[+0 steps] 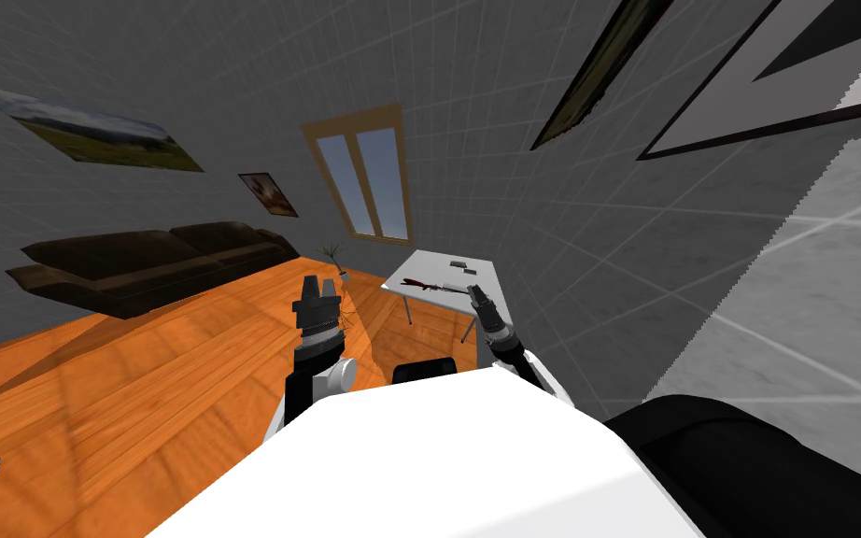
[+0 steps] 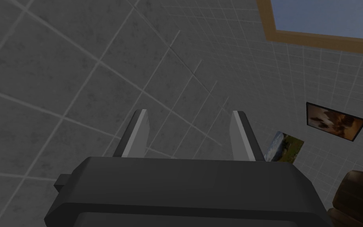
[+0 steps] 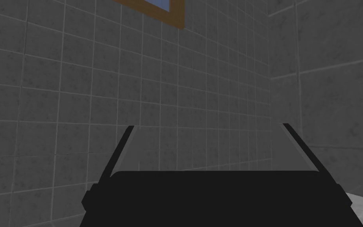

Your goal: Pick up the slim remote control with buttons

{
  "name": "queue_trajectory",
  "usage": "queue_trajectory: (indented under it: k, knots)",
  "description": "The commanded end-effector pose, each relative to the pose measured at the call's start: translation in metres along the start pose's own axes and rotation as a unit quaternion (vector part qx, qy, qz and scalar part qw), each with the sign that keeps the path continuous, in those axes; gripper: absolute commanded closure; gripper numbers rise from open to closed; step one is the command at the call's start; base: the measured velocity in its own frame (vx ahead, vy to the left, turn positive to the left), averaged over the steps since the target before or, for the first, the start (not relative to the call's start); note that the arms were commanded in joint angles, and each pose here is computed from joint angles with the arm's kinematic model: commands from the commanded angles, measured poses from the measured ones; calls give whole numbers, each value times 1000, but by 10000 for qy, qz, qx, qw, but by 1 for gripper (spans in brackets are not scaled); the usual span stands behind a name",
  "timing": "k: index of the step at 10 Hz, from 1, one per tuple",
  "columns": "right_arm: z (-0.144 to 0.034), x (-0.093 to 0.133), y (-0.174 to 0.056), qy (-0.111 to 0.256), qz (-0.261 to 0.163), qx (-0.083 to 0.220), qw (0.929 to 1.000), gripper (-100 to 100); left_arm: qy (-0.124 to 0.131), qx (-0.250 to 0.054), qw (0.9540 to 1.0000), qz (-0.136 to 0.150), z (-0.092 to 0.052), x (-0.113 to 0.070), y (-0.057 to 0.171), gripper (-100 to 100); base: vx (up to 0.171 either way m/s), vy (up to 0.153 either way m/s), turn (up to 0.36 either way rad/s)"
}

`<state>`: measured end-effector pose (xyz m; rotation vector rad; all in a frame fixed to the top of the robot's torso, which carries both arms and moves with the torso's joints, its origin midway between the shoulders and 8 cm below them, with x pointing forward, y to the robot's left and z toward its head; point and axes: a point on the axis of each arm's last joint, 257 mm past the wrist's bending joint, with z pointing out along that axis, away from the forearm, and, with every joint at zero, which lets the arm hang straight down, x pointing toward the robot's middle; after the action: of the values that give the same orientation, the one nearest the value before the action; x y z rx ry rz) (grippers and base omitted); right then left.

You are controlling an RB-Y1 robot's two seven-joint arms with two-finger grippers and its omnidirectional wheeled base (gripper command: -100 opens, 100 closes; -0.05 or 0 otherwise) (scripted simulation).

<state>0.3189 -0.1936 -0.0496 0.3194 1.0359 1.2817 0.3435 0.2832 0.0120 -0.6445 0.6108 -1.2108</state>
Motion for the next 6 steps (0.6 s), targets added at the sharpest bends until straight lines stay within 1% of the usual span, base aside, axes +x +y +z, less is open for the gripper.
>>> queue_trajectory:
  k: [1,2,6]
  knots:
    - [-5,2,-5,158,-27,114,9998,-100,0,0,10000,0,0,0,0,0,9,20,55]
    - [-7,4,-9,261,-49,180,9995,-100,0,0,10000,0,0,0,0,0,9,19,54]
    - [-7,4,-9,261,-49,180,9995,-100,0,0,10000,0,0,0,0,0,1,3,8]
